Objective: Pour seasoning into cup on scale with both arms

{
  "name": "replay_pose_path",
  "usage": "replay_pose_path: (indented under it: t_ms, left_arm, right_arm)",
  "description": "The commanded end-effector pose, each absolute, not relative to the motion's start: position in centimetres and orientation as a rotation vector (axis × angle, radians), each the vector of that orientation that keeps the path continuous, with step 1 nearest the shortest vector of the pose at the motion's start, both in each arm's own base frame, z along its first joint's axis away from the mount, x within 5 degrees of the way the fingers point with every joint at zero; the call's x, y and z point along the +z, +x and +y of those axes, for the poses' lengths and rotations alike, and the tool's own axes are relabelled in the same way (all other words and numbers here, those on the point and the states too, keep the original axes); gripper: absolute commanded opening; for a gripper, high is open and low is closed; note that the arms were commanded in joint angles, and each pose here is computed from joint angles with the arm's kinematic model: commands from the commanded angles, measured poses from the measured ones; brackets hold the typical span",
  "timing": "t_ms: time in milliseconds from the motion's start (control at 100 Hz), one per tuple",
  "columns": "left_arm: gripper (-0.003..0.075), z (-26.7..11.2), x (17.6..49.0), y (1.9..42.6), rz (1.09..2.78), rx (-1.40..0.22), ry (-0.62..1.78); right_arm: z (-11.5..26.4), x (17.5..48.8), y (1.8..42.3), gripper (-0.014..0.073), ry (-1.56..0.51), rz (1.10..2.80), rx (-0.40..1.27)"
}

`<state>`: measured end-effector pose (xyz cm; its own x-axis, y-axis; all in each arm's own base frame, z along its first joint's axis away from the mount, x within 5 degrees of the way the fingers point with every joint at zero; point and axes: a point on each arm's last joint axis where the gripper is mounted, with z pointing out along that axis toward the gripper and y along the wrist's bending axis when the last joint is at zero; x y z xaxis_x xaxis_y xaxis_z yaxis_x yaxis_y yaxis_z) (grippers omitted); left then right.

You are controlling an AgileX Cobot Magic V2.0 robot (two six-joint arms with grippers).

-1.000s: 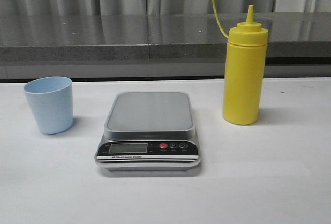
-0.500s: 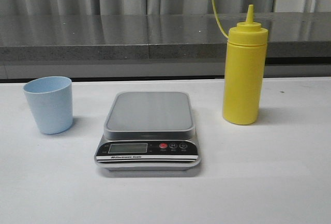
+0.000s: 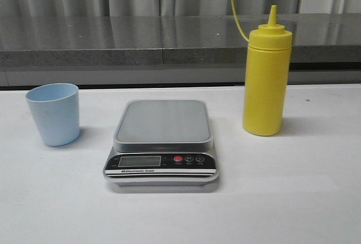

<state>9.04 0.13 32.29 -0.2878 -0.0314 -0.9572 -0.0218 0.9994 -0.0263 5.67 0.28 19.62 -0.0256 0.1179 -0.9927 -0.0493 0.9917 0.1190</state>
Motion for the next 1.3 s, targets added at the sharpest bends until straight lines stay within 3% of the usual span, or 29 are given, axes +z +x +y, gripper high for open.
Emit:
replay_pose_path:
  t_ms: [0, 90, 310, 400, 940, 1290]
  left_arm:
    - [-0.0018, 0.1, 34.5, 11.1, 1.856, -0.021, -0.045]
    - [0.0033, 0.1, 35.1, 12.8, 1.891, -0.024, -0.045]
    - [0.0372, -1.1, 35.1, 17.3, 1.995, -0.105, -0.006]
    - [0.0447, -2.1, 34.7, 19.2, 2.046, -0.131, 0.039]
    - [0.0438, -6.3, 30.4, 30.8, 2.402, -0.188, 0.132]
    - [0.0438, -7.1, 26.2, 35.9, 2.505, -0.138, 0.163]
  right_arm:
    - [0.3, 21.0, 5.4, -0.0068, 0.045, 1.476, 0.125]
    - [0.3, 21.0, 5.4, -0.0068, 0.045, 1.476, 0.125]
    - [0.3, 21.0, 5.4, -0.0068, 0.045, 1.476, 0.125]
    - [0.3, 21.0, 5.4, -0.0068, 0.045, 1.476, 0.125]
    - [0.3, 21.0, 5.4, -0.0068, 0.045, 1.476, 0.125]
    - [0.3, 21.0, 5.4, -0.0068, 0.045, 1.476, 0.125]
